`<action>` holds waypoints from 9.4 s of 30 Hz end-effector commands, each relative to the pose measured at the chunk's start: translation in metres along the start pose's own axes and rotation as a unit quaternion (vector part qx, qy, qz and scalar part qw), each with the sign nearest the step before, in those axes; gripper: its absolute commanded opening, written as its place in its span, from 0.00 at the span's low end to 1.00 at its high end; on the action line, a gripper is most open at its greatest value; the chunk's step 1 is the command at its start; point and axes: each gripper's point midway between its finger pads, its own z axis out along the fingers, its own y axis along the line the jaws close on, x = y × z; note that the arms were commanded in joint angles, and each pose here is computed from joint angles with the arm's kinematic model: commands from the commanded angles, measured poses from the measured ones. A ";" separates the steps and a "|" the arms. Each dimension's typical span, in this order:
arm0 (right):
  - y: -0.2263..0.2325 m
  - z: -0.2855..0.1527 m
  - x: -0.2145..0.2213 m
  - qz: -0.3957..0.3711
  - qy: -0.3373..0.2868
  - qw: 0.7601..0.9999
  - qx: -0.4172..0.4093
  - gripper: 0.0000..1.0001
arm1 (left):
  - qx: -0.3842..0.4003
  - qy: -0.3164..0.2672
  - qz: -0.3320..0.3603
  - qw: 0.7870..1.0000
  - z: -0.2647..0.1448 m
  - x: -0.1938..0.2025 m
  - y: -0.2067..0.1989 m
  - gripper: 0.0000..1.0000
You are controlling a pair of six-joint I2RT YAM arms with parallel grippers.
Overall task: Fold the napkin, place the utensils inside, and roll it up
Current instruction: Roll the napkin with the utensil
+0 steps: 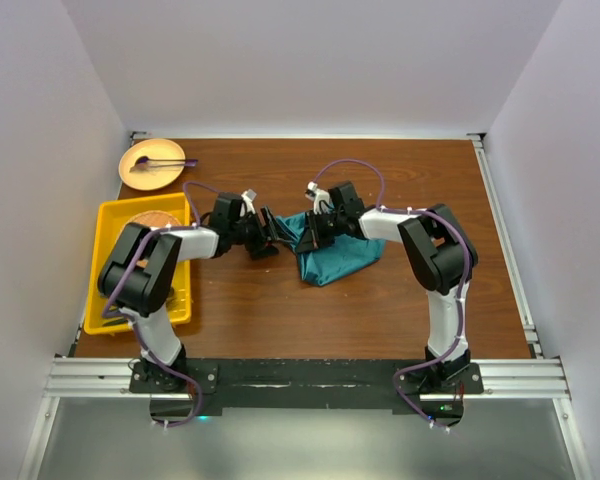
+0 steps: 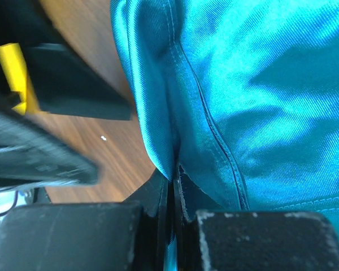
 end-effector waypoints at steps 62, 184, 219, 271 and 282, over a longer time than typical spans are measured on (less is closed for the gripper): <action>0.004 -0.030 0.003 -0.100 0.046 0.987 0.119 0.47 | -0.152 -0.094 0.024 0.984 -0.029 -0.014 0.028 0.74; 0.022 -0.038 -0.022 0.006 -0.009 1.000 -0.021 0.00 | 0.027 -0.022 -0.055 0.998 -0.007 0.001 -0.025 0.59; -0.048 -0.027 0.010 0.035 0.028 0.999 0.000 0.00 | 0.035 0.004 -0.026 0.999 0.060 -0.009 -0.044 0.21; -0.028 -0.085 0.043 -0.043 0.089 0.968 0.232 0.22 | -0.118 0.053 -0.070 0.989 0.088 0.031 0.055 0.00; -0.052 -0.091 0.052 -0.043 0.084 0.950 0.298 0.22 | -0.116 0.058 -0.066 0.989 0.089 0.031 0.054 0.00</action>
